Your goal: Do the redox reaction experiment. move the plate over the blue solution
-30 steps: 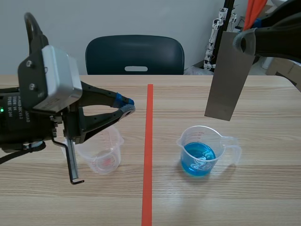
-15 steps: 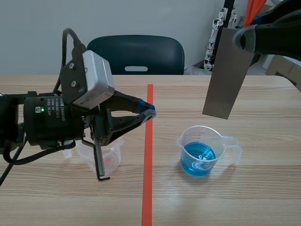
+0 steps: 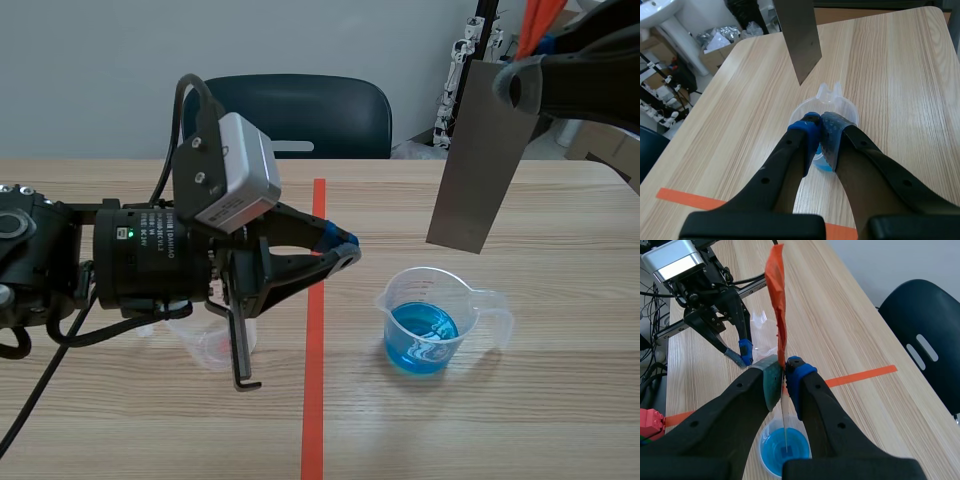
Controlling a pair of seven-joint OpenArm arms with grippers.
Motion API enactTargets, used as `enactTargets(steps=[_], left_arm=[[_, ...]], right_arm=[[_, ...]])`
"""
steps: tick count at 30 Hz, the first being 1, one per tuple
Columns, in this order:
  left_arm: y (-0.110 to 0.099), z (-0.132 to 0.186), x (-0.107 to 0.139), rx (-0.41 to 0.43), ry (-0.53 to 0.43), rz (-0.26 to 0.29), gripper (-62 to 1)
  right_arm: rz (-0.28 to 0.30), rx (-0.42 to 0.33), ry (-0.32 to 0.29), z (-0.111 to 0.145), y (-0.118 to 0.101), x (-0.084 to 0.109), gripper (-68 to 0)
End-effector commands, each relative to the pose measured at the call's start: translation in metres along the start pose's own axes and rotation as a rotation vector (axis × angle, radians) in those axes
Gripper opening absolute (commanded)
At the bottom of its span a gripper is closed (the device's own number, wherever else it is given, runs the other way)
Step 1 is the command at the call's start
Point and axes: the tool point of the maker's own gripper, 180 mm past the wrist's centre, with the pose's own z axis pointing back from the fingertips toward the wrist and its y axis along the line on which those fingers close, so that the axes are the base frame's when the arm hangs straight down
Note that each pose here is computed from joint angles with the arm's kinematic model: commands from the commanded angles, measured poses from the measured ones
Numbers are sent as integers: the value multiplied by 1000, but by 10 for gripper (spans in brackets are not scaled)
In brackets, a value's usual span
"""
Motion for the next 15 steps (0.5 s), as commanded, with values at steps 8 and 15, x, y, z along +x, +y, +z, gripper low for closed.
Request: enactTargets(steps=[8,15], left_arm=[[6,-8,-5,40,-29,106,-582],[8,-10,-3,50,-47,143,-582]], right_arm=[[20,-10,-41,1,-4,12,-669],[17,-29,-60,5,-10,13,-669]])
